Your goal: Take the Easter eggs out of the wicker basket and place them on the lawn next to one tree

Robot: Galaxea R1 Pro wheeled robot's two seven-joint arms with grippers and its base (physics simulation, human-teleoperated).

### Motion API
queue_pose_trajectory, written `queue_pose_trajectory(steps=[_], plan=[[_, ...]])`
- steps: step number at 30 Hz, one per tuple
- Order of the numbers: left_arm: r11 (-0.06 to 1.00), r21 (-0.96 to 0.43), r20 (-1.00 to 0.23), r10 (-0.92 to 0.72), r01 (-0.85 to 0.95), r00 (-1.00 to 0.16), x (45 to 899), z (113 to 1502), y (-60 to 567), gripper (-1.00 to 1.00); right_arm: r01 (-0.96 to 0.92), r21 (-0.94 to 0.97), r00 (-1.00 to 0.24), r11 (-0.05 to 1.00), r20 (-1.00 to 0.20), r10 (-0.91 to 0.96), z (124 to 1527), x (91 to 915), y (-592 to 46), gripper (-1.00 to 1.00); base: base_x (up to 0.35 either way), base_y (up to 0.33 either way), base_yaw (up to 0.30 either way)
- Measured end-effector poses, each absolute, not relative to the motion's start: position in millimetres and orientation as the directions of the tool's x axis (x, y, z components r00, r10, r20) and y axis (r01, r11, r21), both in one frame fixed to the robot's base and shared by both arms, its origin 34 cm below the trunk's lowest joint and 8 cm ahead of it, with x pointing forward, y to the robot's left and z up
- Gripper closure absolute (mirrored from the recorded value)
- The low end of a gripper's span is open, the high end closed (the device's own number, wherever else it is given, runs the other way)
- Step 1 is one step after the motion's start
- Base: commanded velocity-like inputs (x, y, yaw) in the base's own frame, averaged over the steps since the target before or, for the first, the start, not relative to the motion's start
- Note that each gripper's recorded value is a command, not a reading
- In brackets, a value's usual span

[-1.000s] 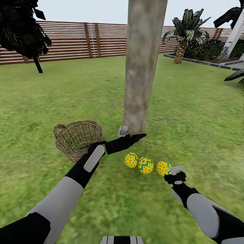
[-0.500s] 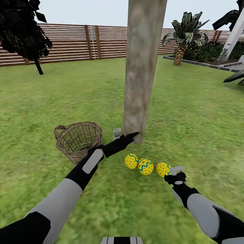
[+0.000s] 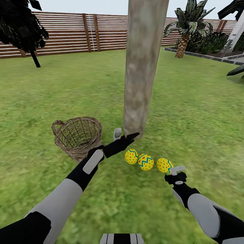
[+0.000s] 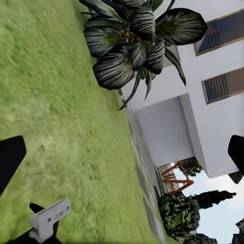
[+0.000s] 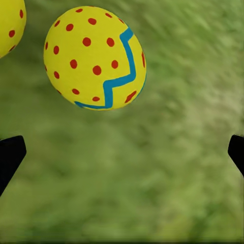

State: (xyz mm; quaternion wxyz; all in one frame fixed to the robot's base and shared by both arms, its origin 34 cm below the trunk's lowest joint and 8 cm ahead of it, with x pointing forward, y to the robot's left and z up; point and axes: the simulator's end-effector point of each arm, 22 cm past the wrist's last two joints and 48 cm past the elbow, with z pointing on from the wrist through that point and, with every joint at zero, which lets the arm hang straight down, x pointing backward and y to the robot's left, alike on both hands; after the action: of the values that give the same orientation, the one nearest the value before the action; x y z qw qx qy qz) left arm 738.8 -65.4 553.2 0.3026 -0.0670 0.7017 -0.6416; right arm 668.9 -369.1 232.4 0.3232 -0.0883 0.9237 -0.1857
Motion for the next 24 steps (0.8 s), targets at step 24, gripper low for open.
queue_pose_trajectory(steps=[24], plan=[[0.200, -0.935, -0.355, -0.470, 0.294, -0.808, 731, 557, -48, -1.00, -0.027, -0.401, -0.752, 0.916, -0.595, -0.283, 258, 679, -370, -1.00, 0.000, 0.000, 0.000]])
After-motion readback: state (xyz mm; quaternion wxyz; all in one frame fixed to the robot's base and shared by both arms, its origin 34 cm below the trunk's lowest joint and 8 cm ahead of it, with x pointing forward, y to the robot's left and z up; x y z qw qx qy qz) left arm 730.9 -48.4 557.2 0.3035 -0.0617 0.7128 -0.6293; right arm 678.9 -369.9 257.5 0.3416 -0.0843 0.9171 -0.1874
